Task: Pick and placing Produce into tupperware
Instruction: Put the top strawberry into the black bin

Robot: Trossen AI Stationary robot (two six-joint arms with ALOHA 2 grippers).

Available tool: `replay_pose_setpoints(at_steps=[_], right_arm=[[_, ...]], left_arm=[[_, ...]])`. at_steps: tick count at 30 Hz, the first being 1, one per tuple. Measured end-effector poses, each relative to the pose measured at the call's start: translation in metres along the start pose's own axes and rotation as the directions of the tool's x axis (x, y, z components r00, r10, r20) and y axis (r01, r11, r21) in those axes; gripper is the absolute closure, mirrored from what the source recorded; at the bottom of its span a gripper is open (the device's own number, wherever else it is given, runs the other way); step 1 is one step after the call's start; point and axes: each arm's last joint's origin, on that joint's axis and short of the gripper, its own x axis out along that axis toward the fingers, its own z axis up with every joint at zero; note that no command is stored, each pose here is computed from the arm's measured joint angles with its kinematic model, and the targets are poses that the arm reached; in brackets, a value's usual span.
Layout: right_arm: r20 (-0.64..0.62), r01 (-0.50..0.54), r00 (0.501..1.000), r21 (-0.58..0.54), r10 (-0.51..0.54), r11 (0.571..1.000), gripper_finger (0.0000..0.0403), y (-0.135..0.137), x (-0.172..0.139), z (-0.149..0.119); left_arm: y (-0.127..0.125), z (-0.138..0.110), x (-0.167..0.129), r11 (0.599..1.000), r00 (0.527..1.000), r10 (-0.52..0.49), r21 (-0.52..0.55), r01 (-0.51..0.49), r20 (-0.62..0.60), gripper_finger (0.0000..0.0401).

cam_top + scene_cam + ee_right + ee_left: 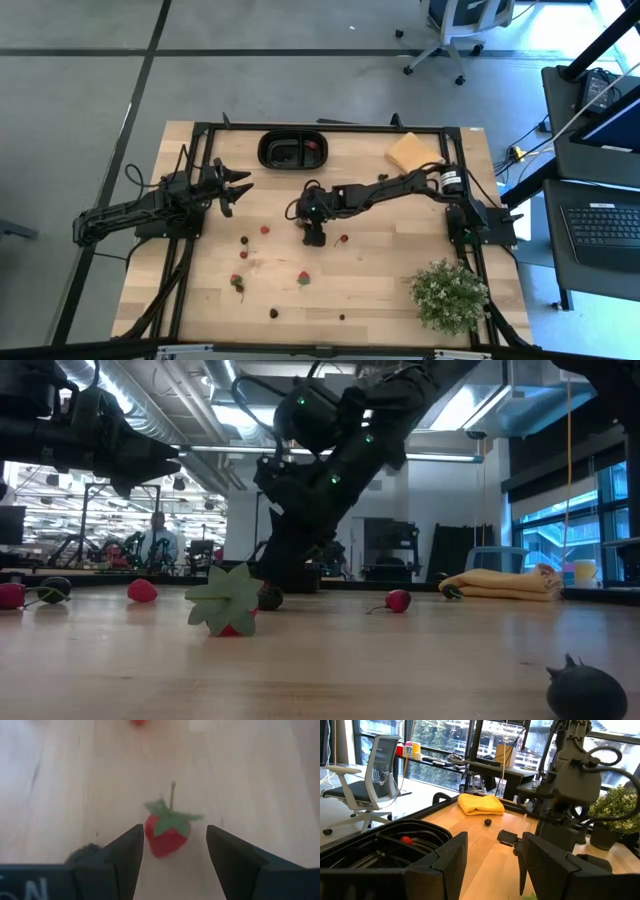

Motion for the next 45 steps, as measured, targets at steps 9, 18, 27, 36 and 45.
replay_pose_setpoints(at_steps=[9, 18, 27, 36, 45], right_arm=[[0.044, -0.012, 0.999, -0.012, 0.012, 1.0, 0.0185, 0.006, 0.005, -0.007], [0.025, -0.01, 1.0, -0.008, 0.01, 1.0, 0.0185, 0.005, 0.015, -0.014], [0.028, -0.008, 1.0, 0.017, 0.007, 1.0, 0.0214, 0.005, 0.017, -0.014], [0.028, -0.009, 1.0, 0.017, 0.008, 1.0, 0.0269, 0.005, 0.017, -0.014], [0.036, -0.014, 0.999, 0.068, 0.011, 0.998, 0.0265, 0.003, 0.011, 0.003]], left_arm=[[0.0, 0.0, 0.0, 1.0, 1.0, 0.0, 0.0, 0.0, 0.0, 0.0219], [0.0, 0.0, 0.0, 1.0, 1.0, 0.0, 0.0, 0.0, 0.0, 0.0219], [0.0, 0.0, 0.0, 1.0, 1.0, 0.0, 0.0, 0.0, 0.0, 0.0219], [0.0, 0.0, 0.0, 1.0, 1.0, 0.0, 0.0, 0.0, 0.0, 0.0219], [0.0, 0.0, 0.0, 1.0, 1.0, 0.0, 0.0, 0.0, 0.0, 0.0219]])
